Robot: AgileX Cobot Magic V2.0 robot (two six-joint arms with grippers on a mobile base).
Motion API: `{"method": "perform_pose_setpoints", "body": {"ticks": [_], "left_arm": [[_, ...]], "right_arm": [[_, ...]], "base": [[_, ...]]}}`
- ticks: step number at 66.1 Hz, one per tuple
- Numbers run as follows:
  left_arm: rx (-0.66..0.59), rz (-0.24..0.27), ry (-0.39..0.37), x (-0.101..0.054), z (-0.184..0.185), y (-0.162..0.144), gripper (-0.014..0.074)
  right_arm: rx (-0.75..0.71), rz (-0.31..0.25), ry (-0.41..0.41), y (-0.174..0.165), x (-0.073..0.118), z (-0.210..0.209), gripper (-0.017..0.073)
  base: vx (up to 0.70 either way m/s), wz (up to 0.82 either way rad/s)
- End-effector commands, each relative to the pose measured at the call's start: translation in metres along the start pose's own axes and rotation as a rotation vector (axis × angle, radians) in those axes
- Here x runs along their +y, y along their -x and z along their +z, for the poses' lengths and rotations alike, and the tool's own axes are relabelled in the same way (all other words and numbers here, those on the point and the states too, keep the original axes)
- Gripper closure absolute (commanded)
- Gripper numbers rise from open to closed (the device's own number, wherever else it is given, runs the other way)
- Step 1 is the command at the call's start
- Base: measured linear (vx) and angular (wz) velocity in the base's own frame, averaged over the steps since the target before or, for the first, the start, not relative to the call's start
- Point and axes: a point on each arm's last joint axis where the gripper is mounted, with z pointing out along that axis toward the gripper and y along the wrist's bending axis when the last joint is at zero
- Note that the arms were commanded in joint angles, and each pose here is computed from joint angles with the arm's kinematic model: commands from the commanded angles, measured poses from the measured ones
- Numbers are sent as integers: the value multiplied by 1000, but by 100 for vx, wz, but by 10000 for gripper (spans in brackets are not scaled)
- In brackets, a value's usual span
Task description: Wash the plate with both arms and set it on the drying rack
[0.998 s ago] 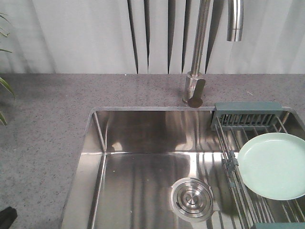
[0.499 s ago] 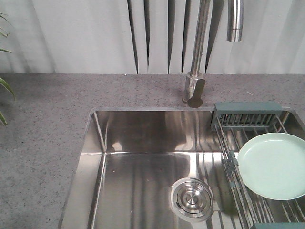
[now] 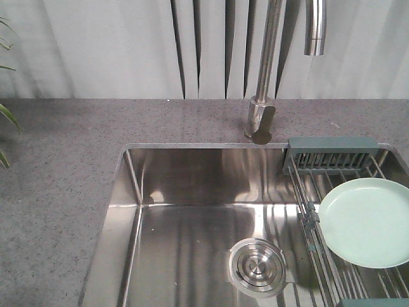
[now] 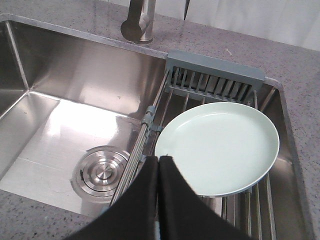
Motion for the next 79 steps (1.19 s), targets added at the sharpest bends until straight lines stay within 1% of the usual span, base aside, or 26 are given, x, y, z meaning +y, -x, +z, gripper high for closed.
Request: {"method": "perform_pose_setpoints", "body": {"ticks": [1,46,49,58,60,64,75,79], "left_arm": [[-67,-19,-5,0,0,0,599],[-67,-19,-5,0,0,0,599],[-67,-19,-5,0,0,0,599],[-67,-19,-5,0,0,0,599],[-67,-19,-5,0,0,0,599],[-67,-19,-5,0,0,0,599],[-67,-19,-5,0,0,0,599],[-67,-19,-5,0,0,0,599]], "right_arm": [[-70,-1,-18,12,-2,-2,567],[-68,-1,-18,11,-2,-2,567],[-81,5,-23,10,-3,1,567],[-155,62,-49,-5,-5,22,567],[-159,66,-58,-9,-6,26,567],[-158,89,-74,-20,-6,32,567],[-171,202,-129,-49,-8,39,567],[-184,214,-158,-58,-9,41,567]], "base": [[0,0],[0,0],[0,0],[0,0],[0,0],[0,0],[0,0],[0,0]]}}
